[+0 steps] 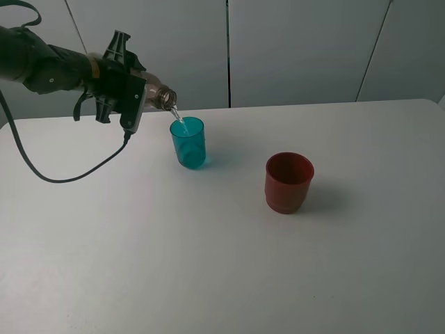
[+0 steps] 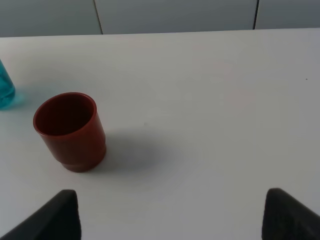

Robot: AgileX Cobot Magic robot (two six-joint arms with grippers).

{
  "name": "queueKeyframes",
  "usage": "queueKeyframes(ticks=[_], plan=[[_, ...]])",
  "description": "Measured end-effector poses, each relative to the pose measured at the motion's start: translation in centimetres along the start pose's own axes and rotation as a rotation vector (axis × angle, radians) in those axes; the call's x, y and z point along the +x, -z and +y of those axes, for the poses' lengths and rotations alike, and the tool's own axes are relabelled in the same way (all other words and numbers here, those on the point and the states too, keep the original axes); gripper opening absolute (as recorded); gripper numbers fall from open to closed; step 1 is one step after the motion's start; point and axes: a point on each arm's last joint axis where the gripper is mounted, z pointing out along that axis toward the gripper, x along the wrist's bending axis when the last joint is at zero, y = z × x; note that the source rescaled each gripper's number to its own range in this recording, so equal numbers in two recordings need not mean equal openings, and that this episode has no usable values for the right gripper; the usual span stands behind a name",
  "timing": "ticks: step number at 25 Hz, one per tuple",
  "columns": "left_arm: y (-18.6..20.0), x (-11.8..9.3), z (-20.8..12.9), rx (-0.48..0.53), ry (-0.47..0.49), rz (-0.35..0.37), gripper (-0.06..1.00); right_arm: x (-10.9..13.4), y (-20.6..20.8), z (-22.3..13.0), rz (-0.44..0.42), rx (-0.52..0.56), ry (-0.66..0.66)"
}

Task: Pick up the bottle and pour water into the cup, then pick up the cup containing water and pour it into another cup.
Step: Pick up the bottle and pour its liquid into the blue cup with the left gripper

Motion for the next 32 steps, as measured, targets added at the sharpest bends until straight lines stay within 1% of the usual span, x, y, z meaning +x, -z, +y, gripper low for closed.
queueKeyframes(ticks=[5, 9, 12, 19, 22, 32], plan=[[0.02, -0.11, -0.38, 0.009, -0.004, -0.005, 0.06, 0.00, 0.00, 0.00, 0.000, 0.000, 0.000], [0.03, -0.13, -0.45, 0.010, -0.039, -0.005, 0.06, 0.00, 0.00, 0.00, 0.000, 0.000, -0.007], [0.03, -0.11, -0.45, 0.009, -0.047, -0.003, 0.06, 0.00, 0.00, 0.00, 0.000, 0.000, 0.000], [0.04, 0.38, -0.28, -0.008, -0.083, 0.046, 0.06, 0.00, 0.00, 0.00, 0.000, 0.000, -0.007], [0.04, 0.46, -0.25, -0.011, -0.105, 0.055, 0.06, 0.00, 0.00, 0.00, 0.000, 0.000, -0.007], [0.07, 0.76, -0.16, -0.018, -0.117, 0.089, 0.06, 0.00, 0.00, 0.00, 0.000, 0.000, 0.000]])
